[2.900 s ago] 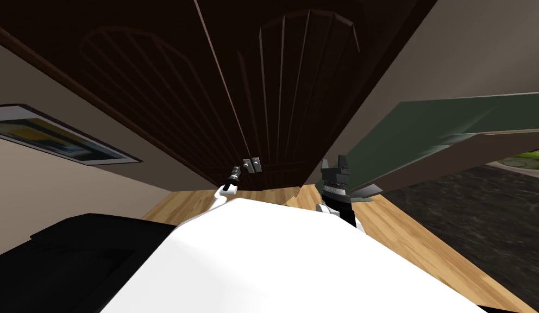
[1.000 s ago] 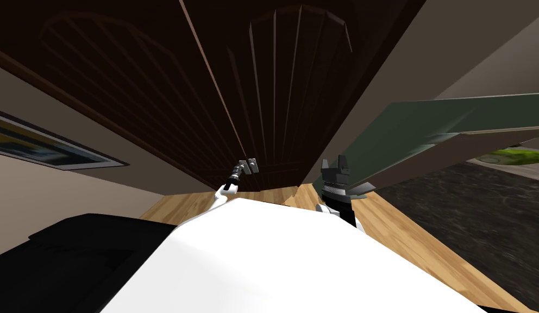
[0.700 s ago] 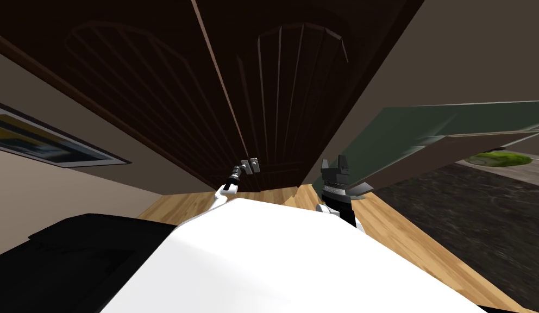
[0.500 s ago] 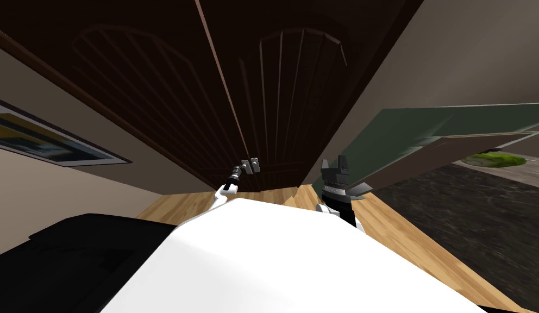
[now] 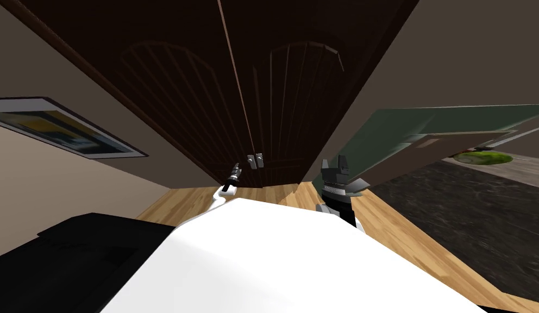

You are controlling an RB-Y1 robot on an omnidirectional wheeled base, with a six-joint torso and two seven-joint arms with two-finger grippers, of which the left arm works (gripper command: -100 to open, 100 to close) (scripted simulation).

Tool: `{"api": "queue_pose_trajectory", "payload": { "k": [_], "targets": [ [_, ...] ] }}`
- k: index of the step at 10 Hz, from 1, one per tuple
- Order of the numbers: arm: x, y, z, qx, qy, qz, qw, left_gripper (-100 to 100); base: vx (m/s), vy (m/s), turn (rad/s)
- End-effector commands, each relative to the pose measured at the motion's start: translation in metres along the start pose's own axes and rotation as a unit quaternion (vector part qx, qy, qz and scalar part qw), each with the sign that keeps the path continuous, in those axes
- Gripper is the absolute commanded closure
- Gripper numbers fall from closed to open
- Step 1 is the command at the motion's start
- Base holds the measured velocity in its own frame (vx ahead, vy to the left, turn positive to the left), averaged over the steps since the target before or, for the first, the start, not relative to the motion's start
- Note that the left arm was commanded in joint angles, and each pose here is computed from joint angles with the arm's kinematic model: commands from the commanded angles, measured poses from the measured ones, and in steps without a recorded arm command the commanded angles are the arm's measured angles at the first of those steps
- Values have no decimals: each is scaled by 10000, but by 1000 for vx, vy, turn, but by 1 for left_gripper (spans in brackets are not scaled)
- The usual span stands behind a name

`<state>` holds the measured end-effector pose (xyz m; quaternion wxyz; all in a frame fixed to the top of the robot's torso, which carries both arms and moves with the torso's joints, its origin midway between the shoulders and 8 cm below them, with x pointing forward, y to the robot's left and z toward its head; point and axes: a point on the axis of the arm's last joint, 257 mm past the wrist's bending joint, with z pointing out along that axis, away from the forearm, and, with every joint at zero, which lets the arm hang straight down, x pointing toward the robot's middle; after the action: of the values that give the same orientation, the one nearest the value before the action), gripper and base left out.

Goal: Pull the door open

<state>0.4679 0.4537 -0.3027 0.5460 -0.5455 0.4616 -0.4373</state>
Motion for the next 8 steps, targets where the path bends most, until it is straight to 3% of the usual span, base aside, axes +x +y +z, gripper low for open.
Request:
{"api": "queue_pose_trajectory", "payload": {
  "k": [1, 3, 4, 5, 7, 8],
  "targets": [
    [113, -18, 8, 35, 102, -47, 9999, -100, -186, -105, -62],
    [314, -71, 18, 106, 283, -126, 9995, -100, -187, -136, -97],
    [261, -54, 9, 85, 226, -100, 9997, -100, -73, -78, -9],
    [39, 31, -45, -21, 45, -28, 10000, -100, 4, 77, 211],
    [-187, 108, -91, -118, -151, 47, 9998, -100, 34, 162, 118],
    [-217, 117, -93, -128, -182, 56, 9997, -100, 134, 161, 50]
  ]
}}
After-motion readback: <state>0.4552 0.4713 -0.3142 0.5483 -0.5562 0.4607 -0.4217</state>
